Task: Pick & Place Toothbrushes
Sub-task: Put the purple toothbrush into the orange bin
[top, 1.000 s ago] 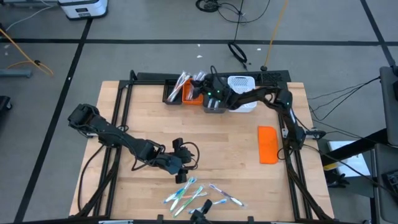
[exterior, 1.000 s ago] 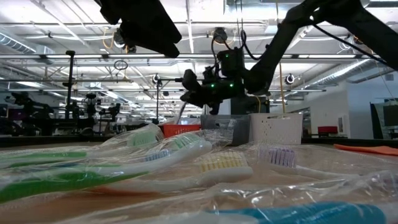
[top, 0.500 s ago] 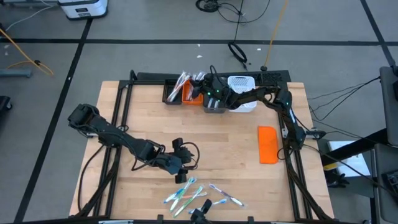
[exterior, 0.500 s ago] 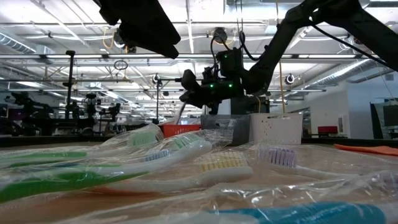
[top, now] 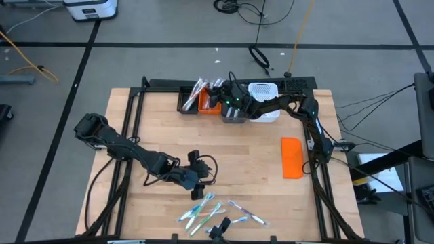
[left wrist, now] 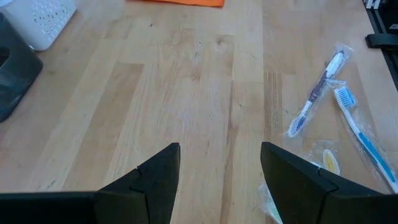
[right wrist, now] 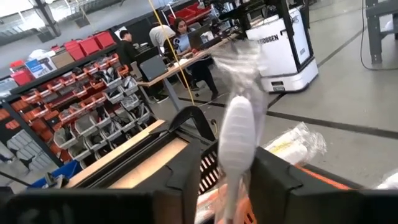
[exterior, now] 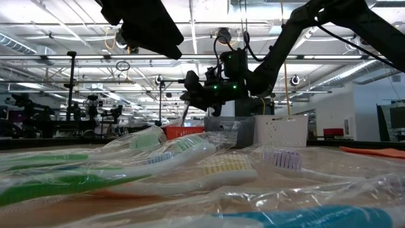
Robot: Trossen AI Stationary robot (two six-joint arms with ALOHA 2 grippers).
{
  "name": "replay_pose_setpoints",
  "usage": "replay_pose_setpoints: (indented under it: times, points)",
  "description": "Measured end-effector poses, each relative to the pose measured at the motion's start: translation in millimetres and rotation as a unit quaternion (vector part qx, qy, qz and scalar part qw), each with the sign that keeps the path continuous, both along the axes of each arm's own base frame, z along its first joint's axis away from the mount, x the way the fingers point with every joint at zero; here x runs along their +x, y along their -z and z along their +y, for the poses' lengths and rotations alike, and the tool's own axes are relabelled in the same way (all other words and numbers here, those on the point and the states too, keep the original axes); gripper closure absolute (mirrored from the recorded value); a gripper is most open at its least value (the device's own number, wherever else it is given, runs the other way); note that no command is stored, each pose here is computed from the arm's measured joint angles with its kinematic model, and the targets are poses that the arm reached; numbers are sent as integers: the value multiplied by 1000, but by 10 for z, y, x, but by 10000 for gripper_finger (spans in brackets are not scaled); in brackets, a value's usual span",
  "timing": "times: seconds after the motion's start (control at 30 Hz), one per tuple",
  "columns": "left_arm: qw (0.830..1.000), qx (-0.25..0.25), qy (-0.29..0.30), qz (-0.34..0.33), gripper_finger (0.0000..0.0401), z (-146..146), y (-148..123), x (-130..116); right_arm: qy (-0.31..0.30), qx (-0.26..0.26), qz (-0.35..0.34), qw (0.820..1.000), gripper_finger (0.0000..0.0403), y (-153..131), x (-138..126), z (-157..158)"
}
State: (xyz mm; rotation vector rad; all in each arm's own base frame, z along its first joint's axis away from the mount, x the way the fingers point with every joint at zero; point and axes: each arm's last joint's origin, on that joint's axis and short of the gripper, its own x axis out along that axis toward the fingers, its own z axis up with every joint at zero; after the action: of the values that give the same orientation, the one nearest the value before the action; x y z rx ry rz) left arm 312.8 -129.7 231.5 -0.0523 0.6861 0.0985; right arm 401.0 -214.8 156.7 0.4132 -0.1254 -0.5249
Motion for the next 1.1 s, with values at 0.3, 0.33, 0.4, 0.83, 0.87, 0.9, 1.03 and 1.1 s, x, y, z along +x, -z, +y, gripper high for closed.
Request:
replay_pose_setpoints:
  times: [0.3, 0.33, 0.4, 0.83, 0.87, 0.9, 1.03, 1.1]
  points:
    - [1000, -1, 0, 0, 176, 0, 0, 0, 0, -6, 1, 1000, 204, -5, 0, 0]
    - [1000, -1, 0, 0, 176, 0, 0, 0, -2, -7, 2, 1000, 198, -4, 0, 1]
    - [1000, -1, 0, 0, 176, 0, 0, 0, -13, -10, 3, 1000, 187, -6, 3, 5]
    - [1000, -2, 0, 0, 176, -9, 1, -4, -11, -72, 93, 993, 194, -392, -99, 54]
    - [1000, -2, 0, 0, 176, -9, 1, -4, -13, -70, 110, 991, 194, -423, -119, 65]
    - [1000, -2, 0, 0, 176, -9, 1, -4, -15, -68, 121, 990, 195, -452, -136, 73]
    - [1000, -2, 0, 0, 176, -9, 1, -4, -19, -80, 154, 985, 195, -616, -213, 113]
    - [1000, -3, -1, 0, 176, -9, 1, -5, -10, -88, 171, 981, 197, -685, -252, 126]
